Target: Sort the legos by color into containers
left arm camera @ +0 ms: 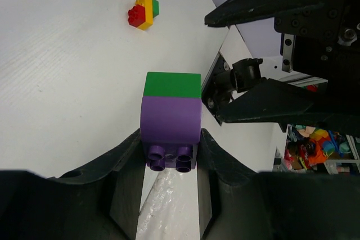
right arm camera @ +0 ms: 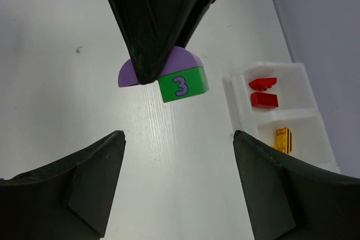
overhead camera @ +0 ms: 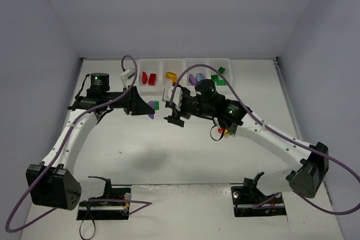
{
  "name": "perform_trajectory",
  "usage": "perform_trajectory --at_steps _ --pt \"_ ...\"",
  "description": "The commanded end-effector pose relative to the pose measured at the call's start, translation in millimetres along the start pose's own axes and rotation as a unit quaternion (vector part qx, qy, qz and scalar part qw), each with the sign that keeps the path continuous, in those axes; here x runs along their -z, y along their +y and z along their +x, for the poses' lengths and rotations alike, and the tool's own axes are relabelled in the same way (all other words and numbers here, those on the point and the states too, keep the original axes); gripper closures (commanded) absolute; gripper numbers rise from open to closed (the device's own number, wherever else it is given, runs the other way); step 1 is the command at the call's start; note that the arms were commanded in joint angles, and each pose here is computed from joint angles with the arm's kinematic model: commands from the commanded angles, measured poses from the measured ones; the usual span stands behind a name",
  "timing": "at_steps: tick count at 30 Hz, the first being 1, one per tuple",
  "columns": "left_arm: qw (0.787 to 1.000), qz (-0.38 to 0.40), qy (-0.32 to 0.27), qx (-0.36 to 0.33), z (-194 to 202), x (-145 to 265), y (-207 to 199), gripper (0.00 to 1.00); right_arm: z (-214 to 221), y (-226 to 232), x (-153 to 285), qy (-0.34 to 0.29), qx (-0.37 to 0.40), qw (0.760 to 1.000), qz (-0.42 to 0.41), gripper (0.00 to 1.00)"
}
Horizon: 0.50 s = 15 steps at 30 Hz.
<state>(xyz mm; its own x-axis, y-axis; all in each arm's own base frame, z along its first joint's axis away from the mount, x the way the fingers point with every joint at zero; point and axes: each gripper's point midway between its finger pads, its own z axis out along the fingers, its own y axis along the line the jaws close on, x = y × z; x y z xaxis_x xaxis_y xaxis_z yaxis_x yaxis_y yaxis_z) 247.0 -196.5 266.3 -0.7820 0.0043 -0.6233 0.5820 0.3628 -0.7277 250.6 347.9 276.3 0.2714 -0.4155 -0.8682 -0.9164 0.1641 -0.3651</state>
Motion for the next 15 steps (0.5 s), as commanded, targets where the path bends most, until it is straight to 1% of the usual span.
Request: perform_trajectory --at_steps 1,9,13,15 --pt "0.998 0.032 0.0 -0.051 -9 3 -24 1.0 -25 -12 -6 -0.025 0.043 0.999 0.02 0.26" --pt "0.998 0.038 0.014 -0.053 -3 -3 -30 1.0 -32 -11 -28 -0.02 0.071 0.997 0.014 0.27" --pt "0.998 0.038 0.015 -0.055 -2 -3 -31 1.0 -34 -15 -33 -0.017 0.082 0.996 0.019 0.31" --pt "0.998 0.037 0.016 -0.055 -1 -4 -31 1.0 -34 -16 -35 -0.017 0.083 0.996 0.019 0.36"
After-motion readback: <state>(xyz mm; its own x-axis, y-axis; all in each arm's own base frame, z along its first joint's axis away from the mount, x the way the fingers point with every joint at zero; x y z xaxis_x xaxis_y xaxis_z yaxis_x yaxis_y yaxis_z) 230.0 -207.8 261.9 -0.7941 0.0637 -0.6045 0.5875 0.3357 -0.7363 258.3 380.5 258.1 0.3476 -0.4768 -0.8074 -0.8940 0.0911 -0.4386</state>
